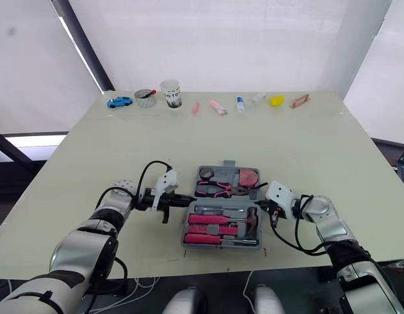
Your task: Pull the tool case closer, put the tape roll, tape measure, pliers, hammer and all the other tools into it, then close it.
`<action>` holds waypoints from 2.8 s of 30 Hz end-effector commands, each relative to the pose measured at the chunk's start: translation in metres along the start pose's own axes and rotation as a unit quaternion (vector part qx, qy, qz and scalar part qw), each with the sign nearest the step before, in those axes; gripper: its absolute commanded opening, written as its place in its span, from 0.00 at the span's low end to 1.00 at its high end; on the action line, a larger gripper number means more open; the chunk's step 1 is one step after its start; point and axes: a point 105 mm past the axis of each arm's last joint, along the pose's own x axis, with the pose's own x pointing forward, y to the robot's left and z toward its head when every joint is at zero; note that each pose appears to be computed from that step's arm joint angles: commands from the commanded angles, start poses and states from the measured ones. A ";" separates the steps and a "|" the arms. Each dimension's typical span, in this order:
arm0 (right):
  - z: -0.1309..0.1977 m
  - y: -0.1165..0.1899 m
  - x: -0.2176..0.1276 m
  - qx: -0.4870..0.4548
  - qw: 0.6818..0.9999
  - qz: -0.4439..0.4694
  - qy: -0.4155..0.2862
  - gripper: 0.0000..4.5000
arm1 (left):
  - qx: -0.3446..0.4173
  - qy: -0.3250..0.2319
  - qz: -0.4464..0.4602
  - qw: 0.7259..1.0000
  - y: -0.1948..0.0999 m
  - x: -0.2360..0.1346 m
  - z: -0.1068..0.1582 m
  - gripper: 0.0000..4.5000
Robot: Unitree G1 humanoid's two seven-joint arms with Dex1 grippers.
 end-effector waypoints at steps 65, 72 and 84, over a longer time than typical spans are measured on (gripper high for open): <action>0.000 -0.020 -0.046 0.151 0.984 -0.069 -0.056 0.19 | 0.039 -0.143 0.059 0.987 -0.016 -0.054 0.011 0.00; -0.006 -0.024 -0.045 0.327 0.942 -0.030 -0.072 0.85 | 0.080 -0.168 -0.044 0.982 -0.051 -0.048 0.045 0.00; 0.009 -0.052 -0.011 0.388 0.921 0.010 -0.043 0.99 | 0.074 -0.078 -0.147 0.983 -0.100 -0.004 0.028 0.00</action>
